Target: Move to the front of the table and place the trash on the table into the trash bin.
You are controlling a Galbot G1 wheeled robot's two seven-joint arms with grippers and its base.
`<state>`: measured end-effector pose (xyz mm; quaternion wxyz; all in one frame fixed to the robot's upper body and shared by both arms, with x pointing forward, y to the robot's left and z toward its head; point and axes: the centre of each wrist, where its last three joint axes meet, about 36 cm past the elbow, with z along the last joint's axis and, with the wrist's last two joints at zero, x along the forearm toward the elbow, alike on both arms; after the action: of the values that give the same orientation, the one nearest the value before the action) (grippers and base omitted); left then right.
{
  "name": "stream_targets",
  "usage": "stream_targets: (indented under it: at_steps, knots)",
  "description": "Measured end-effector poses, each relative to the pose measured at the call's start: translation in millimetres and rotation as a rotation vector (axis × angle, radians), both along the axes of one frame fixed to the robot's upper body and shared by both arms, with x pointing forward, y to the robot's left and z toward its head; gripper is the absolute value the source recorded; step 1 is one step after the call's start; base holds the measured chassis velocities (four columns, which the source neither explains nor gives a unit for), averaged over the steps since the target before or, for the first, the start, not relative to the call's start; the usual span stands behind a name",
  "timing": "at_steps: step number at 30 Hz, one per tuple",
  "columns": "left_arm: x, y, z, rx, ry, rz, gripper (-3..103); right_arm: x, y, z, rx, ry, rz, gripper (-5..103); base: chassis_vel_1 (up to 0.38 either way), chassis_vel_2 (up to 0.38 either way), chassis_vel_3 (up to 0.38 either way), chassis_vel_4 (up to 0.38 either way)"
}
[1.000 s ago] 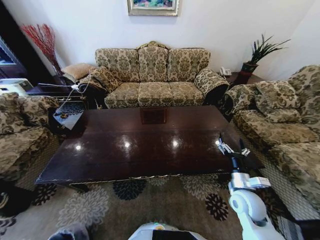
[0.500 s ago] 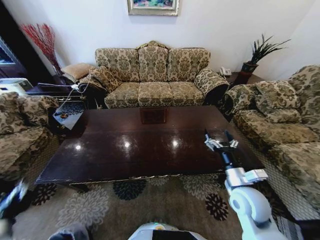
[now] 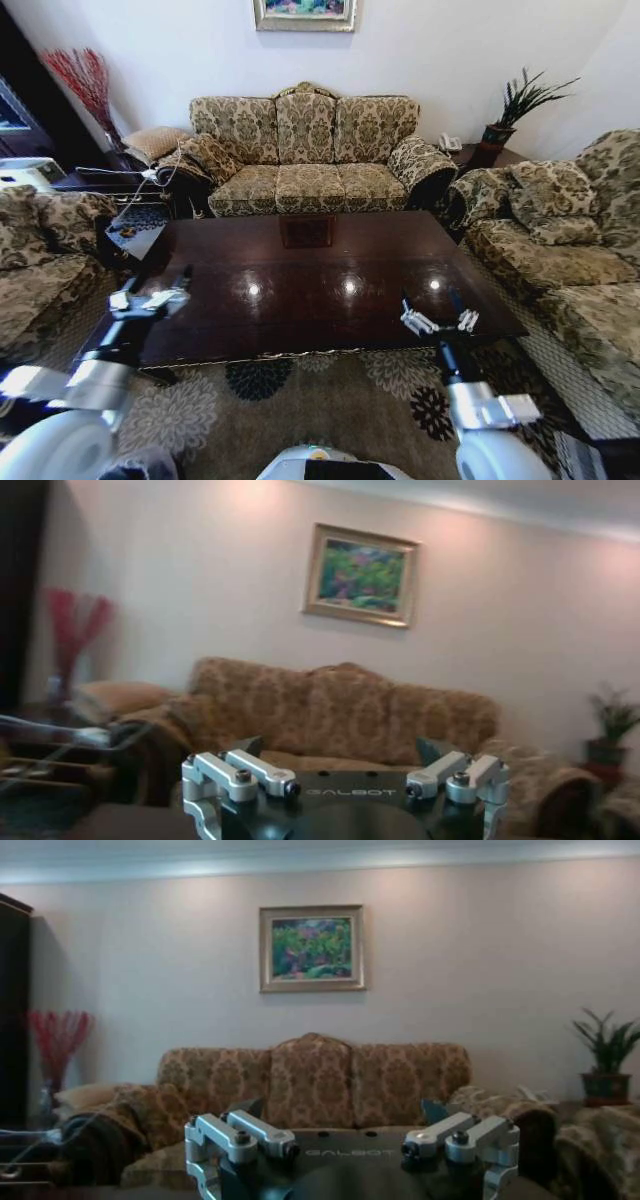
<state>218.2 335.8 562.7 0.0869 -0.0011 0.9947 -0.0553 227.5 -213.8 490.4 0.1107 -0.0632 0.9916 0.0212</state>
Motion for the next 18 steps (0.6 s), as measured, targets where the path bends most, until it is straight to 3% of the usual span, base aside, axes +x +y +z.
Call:
stream_targets:
  at_steps: [7, 18]
  knots:
    - [0.5, 2.2, -2.5, -0.003, 0.041, 0.017, 100, -0.9, 8.3, 0.7, 0.013, -0.011, 0.027, 100, 0.0, 0.0, 0.0, 0.0]
    - [1.0, 3.9, -4.6, -0.009, 0.047, 0.021, 100, -0.4, 7.9, 0.9, 0.016, -0.012, 0.027, 100, 0.0, 0.0, 0.0, 0.0]
